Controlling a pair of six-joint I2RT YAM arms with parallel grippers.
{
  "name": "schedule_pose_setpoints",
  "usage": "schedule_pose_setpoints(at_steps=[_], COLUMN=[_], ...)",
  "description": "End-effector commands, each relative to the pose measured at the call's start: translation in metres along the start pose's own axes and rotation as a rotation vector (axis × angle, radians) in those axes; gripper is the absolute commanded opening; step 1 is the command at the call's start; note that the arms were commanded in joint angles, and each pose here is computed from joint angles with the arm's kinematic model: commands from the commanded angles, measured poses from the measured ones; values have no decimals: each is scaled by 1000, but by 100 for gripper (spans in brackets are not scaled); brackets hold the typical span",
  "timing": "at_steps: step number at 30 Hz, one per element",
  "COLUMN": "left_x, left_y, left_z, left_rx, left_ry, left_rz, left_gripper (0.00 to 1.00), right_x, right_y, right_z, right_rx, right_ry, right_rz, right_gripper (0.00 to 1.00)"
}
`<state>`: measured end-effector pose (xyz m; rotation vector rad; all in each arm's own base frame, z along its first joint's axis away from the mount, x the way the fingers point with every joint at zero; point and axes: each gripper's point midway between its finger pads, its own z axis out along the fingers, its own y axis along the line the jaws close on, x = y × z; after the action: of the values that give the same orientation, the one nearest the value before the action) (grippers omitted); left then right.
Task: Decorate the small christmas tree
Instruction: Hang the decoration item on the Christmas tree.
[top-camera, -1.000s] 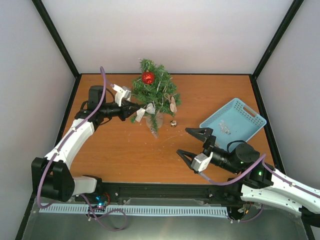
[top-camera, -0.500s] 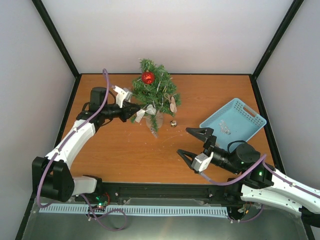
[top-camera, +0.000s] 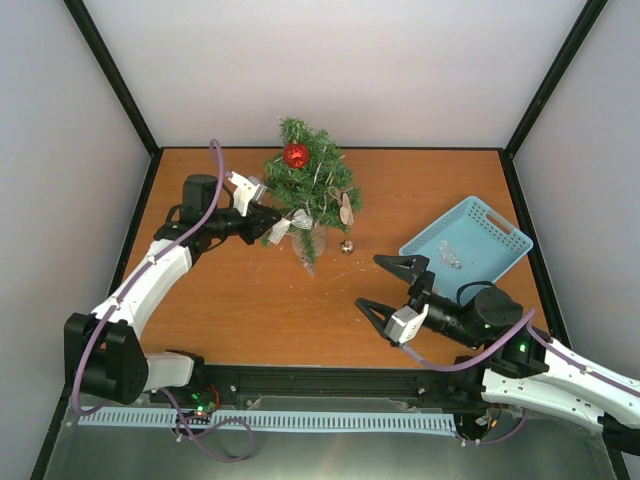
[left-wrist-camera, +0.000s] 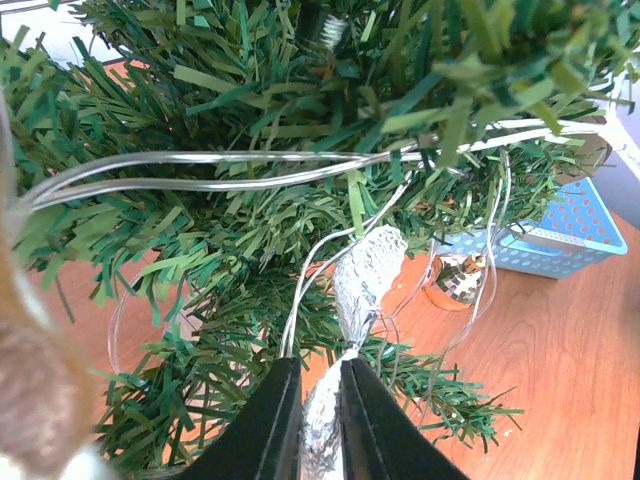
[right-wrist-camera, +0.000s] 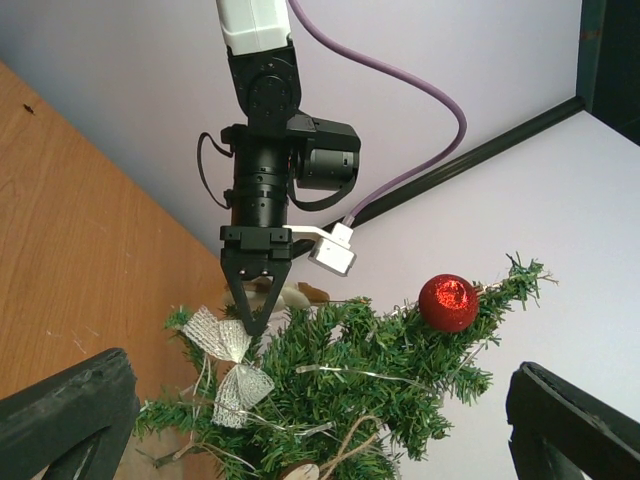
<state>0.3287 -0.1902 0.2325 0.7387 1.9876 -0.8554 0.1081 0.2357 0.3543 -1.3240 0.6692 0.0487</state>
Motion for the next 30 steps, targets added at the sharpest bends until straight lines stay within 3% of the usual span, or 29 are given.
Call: schedule_pose_setpoints(at_steps=[1,4,12,21,30], left_x=[-15,-19,-27,-31,-40], left_y=[-5,-7,-9,-13,-32], left_z=[-5,-7,-13,-19,-40], left_rx=[-18,-17,-35,-42,-32], left_ry=[-29,-37,-62,-82,-141], left_rz=[70,81,86,79,15], left_gripper=[12,14,30,32,44], right_x=[-1,-2,-1,0,2], right_y=[-3,-3,-2,-3,-3], right_z=[-3,-3,-3,-3,-1], right_rx=[12,11,10,10,9], right_ry=[-2,-3,-3,5,19], right_rz=[11,12,15,18,36], right_gripper=[100,100,100,100,100])
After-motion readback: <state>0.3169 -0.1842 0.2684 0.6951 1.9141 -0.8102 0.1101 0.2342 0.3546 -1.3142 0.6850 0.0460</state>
